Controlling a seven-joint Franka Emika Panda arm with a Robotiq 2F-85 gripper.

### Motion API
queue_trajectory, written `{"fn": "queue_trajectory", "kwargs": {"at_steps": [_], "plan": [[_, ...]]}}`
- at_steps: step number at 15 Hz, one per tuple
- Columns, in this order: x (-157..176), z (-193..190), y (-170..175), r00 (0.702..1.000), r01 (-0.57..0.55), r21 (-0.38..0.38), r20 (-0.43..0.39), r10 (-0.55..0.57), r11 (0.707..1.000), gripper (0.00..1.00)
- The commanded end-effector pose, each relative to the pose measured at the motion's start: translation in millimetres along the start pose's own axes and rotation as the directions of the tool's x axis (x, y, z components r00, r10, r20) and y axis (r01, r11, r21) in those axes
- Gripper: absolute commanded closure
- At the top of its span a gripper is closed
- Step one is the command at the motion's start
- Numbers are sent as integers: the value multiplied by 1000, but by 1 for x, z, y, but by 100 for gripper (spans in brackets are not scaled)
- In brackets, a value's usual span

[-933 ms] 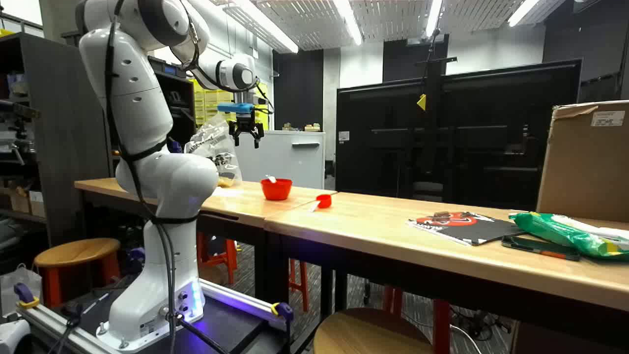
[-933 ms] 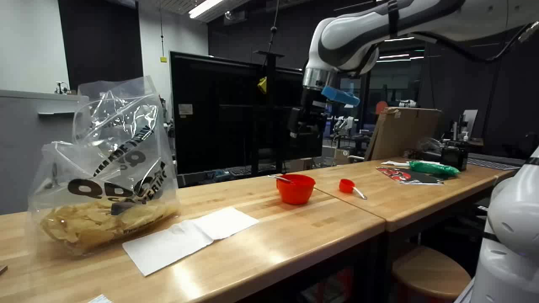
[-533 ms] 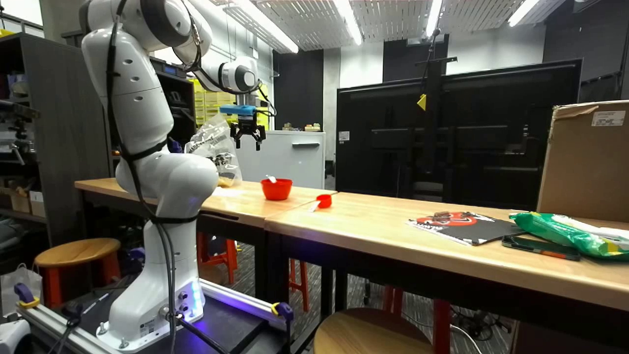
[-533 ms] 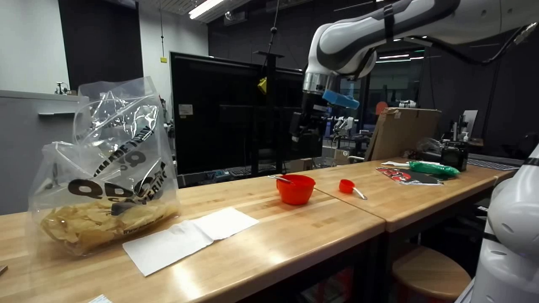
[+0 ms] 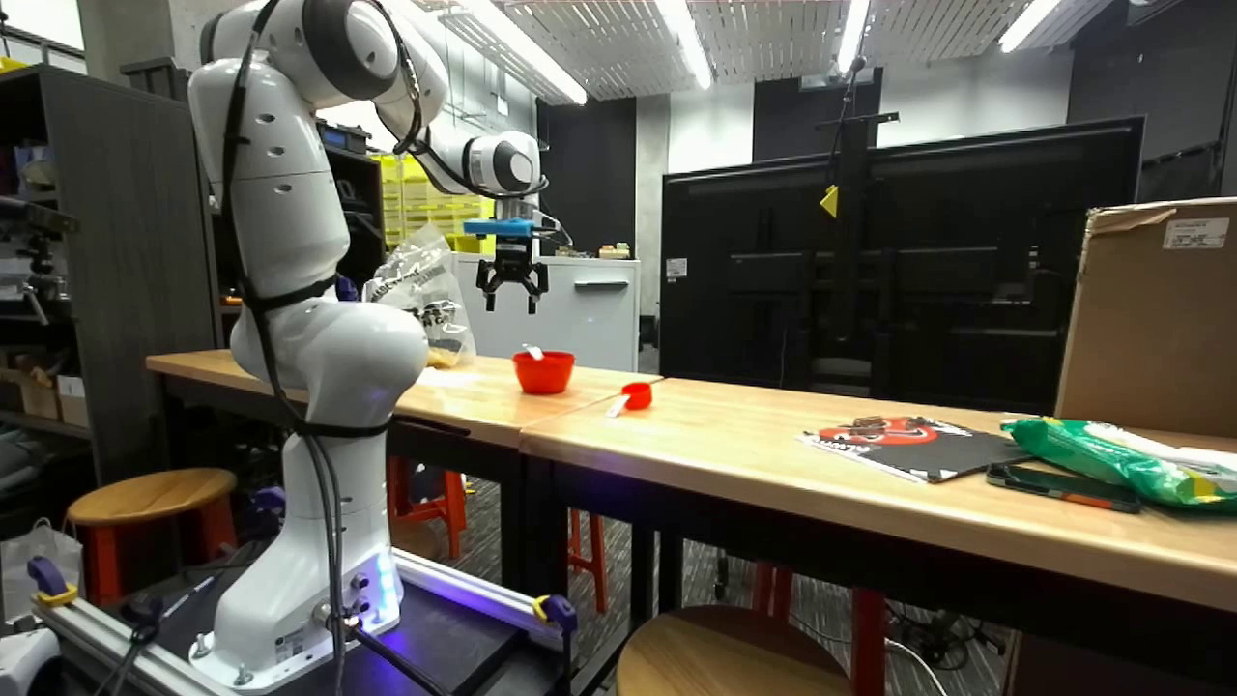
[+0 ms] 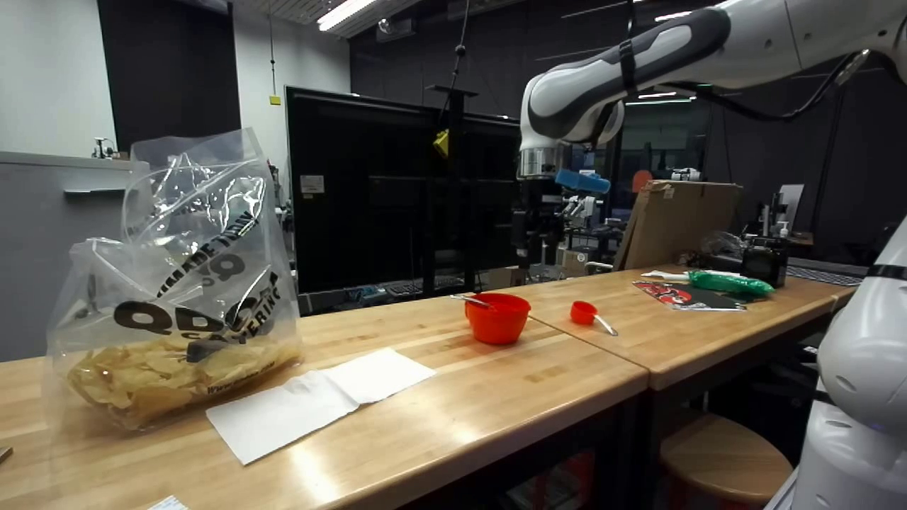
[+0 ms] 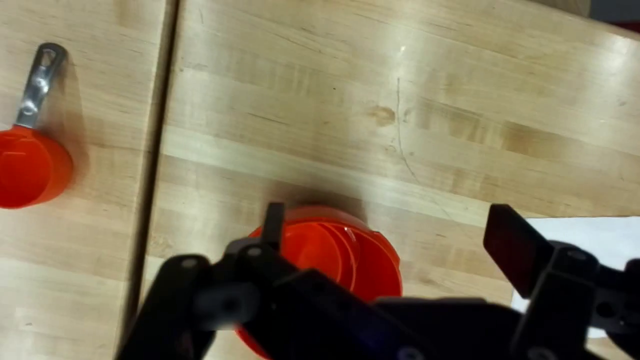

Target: Put the measuring cup in the red bowl

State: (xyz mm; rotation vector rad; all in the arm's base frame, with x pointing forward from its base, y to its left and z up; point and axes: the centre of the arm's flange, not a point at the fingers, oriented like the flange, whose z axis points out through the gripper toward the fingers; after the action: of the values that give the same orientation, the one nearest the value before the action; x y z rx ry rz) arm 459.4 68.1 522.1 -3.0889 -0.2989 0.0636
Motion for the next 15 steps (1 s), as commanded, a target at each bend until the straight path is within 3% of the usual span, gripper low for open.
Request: {"fn": "queue_trajectory", "kwargs": {"at_steps": [1,5,8,12,15], "plan": [[-2,-13,31,999,-40,-30,22,41,999,0],[-23,-19,79,981,-194,-20,-34,193,981,0],[-38,-18,94,934,-345,-2,-98,343,939,0],[-43,-6,77,835,-525,43,-165,524,850,0],[-42,10,60,737,-653,53,-187,650,756,0]]}}
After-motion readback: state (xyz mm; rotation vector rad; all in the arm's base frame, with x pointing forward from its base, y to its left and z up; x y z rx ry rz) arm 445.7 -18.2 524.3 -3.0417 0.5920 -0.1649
